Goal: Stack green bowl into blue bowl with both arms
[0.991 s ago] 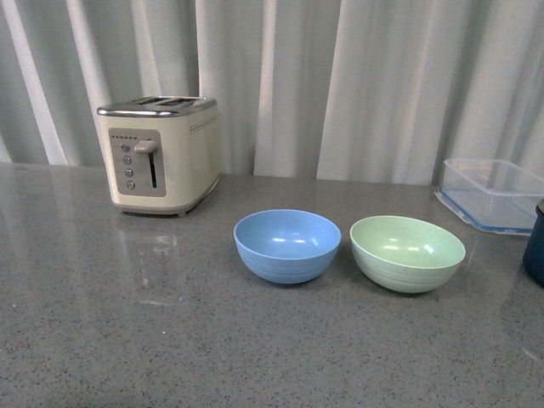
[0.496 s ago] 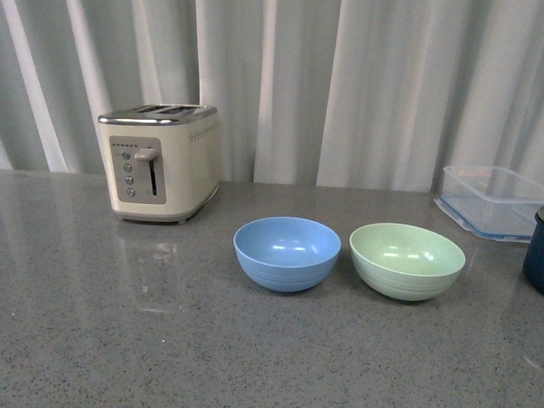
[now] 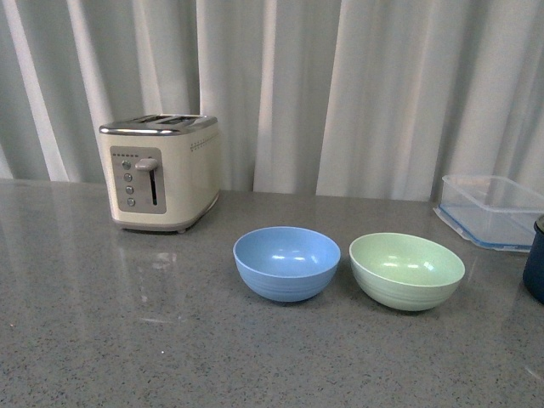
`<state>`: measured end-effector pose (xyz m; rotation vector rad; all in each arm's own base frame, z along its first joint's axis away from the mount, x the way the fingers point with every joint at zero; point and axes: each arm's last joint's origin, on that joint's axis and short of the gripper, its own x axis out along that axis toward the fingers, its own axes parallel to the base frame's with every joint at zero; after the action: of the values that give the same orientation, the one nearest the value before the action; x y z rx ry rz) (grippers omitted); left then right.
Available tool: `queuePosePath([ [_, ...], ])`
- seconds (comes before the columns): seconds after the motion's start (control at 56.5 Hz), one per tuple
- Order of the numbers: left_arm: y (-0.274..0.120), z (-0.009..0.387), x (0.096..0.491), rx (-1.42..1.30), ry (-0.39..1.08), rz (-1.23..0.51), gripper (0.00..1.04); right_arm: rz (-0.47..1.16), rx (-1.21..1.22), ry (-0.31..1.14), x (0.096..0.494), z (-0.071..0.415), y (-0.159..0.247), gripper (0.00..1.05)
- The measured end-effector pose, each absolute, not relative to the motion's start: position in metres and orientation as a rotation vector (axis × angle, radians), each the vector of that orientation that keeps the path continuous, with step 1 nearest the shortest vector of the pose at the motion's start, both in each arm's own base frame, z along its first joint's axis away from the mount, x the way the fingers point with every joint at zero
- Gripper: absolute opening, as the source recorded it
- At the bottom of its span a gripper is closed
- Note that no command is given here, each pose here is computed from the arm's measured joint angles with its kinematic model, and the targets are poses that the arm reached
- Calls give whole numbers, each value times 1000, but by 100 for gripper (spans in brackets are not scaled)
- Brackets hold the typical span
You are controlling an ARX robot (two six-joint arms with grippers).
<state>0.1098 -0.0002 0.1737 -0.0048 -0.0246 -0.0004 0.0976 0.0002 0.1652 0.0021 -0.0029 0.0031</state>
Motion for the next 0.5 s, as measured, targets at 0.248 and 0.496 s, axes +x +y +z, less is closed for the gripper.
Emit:
queuePosePath([
  [0.248,0,169,99,-5,4,-2,4,3,2,-3,98,165,0,95],
  [0.496,0,170,97,-5,-18,-2,10,3,2,-3,98,165,0,95],
])
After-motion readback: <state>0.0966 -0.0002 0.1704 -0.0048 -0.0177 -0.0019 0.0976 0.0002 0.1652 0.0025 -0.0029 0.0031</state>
